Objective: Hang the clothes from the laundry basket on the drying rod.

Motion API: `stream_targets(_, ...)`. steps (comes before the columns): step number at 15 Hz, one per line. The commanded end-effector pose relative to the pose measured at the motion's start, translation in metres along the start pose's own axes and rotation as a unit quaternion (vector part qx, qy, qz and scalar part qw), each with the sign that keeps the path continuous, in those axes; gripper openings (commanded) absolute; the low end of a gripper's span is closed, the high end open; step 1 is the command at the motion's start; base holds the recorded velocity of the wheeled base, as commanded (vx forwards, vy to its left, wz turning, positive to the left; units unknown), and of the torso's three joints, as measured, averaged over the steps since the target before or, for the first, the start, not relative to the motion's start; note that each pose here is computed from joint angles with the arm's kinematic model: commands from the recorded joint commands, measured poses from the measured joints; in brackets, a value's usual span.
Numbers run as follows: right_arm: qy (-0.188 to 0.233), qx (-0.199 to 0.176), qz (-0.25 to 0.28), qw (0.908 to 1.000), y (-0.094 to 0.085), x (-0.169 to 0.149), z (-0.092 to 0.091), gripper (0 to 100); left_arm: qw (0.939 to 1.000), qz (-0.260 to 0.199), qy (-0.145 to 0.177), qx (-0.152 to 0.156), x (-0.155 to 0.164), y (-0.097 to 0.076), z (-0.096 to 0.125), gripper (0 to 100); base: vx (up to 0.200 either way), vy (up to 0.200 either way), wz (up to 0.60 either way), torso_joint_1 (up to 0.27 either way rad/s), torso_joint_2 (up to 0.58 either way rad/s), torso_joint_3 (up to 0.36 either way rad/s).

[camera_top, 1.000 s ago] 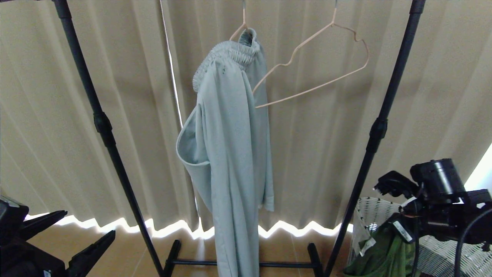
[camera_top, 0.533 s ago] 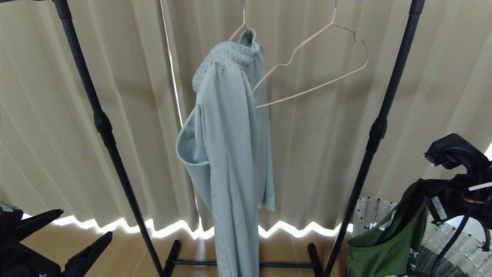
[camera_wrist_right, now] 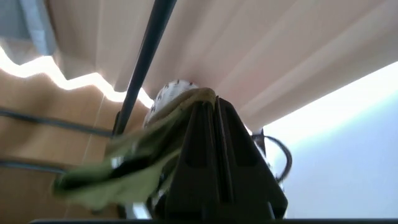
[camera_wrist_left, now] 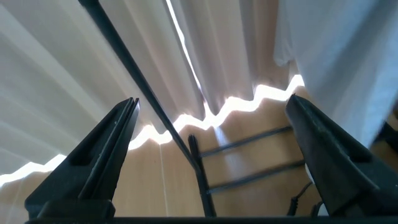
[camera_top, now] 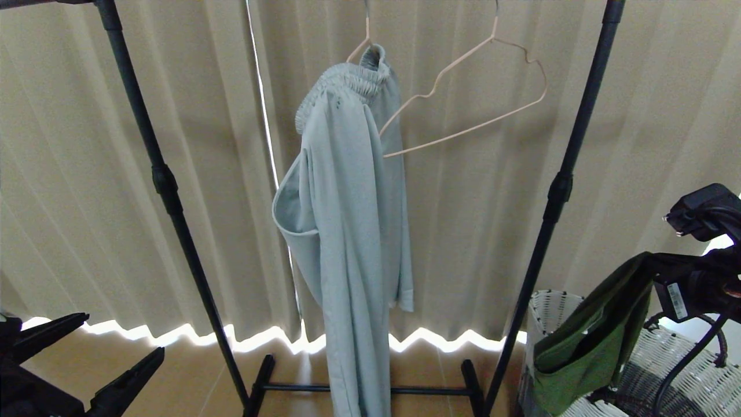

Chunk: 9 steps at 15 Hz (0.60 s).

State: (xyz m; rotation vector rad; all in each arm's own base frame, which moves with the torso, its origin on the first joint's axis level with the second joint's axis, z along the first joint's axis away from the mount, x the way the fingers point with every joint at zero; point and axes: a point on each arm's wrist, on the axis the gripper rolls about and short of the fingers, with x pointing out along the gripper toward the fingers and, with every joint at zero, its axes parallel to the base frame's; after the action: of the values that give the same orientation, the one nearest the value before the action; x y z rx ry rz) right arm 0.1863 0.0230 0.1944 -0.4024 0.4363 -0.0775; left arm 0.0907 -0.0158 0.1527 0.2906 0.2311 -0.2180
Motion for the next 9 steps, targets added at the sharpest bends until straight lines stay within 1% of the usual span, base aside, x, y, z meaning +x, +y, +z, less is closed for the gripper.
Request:
stream_targets(1,0.000,0.000,0.001,1.0000,0.0004,0.0010,0.0004,0,1.0000,0.000,-0.001,0.000,-0.0004,0.0000,0.0000,100,-0.200,0.000,0.00,-0.002,0.00,0.007)
stream_targets(4,0.000,-0.001,0.003,1.0000,0.0005,0.0016,0.0009,0,1.0000,-0.001,0.000,-0.001,-0.0002,-0.0002,-0.0003,100,-0.200,0.000,0.00,0.006,0.00,0.001)
stream_targets(9,-0.001,-0.001,0.009,1.0000,0.0010,0.0020,0.0009,0,1.0000,-0.001,0.000,-0.001,-0.0002,-0.0002,-0.0003,100,0.000,0.000,0.00,0.000,0.00,0.000)
